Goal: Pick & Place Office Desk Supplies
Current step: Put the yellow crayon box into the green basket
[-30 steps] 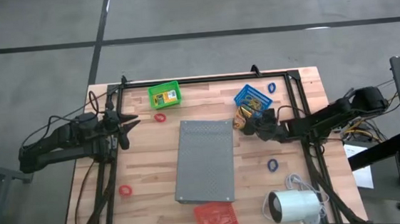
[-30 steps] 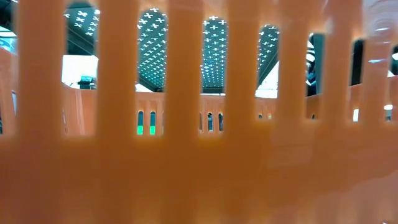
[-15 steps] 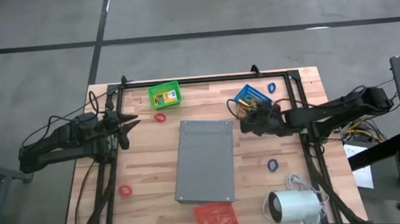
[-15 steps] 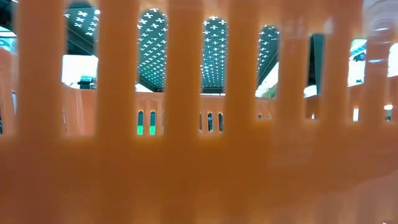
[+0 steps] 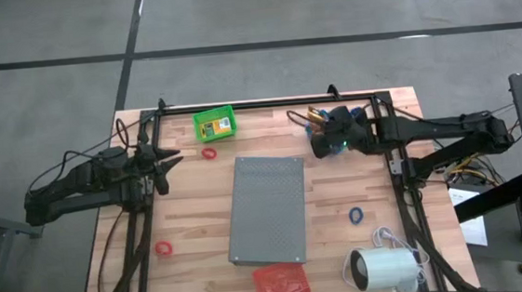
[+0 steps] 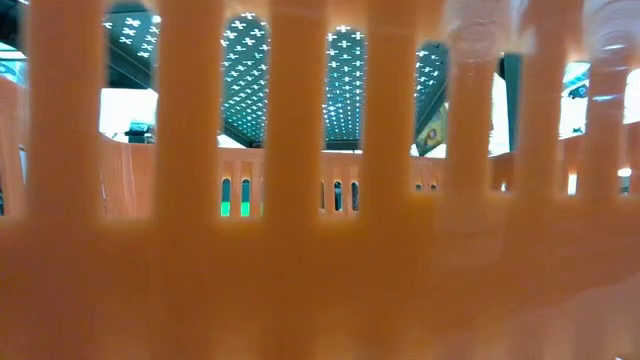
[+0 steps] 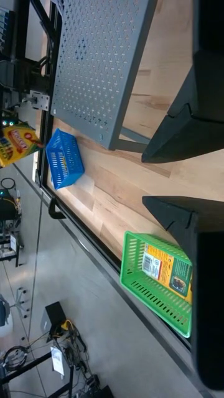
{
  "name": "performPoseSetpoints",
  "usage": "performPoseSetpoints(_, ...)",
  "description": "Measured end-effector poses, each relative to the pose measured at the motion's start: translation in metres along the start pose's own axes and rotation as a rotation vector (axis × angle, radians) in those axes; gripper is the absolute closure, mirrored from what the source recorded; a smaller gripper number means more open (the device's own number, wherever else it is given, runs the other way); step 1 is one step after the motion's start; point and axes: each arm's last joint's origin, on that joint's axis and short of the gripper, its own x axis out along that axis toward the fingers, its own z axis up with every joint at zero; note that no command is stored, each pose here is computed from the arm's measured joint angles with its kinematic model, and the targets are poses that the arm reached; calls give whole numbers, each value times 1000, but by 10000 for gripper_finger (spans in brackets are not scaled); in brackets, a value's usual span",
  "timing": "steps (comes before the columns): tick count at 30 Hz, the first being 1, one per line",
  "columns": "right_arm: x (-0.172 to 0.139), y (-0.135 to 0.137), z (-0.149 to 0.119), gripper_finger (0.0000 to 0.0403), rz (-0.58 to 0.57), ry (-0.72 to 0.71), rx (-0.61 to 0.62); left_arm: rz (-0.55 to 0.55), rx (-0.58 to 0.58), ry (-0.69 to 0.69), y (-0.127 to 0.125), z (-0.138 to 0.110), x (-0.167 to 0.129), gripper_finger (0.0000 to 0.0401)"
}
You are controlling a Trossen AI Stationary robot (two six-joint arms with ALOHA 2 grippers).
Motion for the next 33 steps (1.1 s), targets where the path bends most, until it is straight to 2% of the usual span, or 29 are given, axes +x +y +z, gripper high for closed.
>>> performPoseSetpoints(9, 10, -5, 41, 364, 132, 18, -28, 0, 0, 0, 0, 0, 0, 303)
performPoseSetpoints(21, 62, 3, 92, 365, 383, 42, -28, 0, 0, 0, 0, 0, 0, 303)
performPoseSetpoints(25, 84, 11, 111, 365, 428, 56, -19, -1, 0, 0, 0, 0, 0, 303)
performPoseSetpoints(33, 126, 35, 149, 365, 557, 50, -205, 0, 0, 0, 0, 0, 0, 303)
